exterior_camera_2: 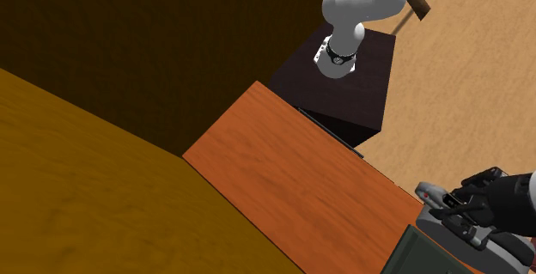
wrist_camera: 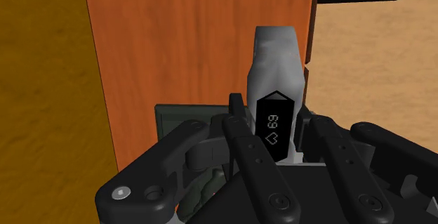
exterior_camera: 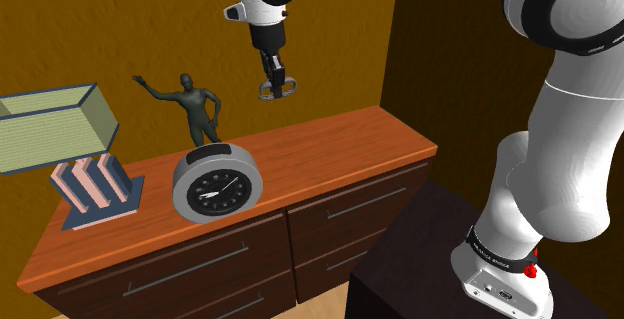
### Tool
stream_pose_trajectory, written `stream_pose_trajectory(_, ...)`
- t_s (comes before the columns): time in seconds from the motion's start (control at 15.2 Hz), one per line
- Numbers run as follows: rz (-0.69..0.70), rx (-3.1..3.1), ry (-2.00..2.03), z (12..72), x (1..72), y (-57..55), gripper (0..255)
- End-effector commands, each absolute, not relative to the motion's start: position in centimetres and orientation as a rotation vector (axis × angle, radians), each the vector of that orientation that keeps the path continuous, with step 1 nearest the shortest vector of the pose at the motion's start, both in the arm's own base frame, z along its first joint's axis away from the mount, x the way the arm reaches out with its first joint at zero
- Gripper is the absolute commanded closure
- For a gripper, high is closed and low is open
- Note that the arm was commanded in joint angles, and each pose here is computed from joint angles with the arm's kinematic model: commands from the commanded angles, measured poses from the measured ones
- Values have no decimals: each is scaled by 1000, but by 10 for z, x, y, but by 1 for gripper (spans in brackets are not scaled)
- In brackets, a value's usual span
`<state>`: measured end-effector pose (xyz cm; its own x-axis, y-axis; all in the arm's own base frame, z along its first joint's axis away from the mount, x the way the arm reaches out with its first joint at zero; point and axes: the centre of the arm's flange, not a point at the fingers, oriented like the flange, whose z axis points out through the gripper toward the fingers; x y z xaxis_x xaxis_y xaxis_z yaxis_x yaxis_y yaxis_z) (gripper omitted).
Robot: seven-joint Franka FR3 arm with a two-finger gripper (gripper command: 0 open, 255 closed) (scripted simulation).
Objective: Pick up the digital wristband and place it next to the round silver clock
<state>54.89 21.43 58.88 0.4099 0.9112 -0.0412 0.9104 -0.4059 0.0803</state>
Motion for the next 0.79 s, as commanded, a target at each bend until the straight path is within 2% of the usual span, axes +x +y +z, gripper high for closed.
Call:
stream_pose_trajectory(0.0,15,2562,1658,579,549,218,255)
stream_pose_trajectory(0.73,15,2562,1658,521,549,218,255)
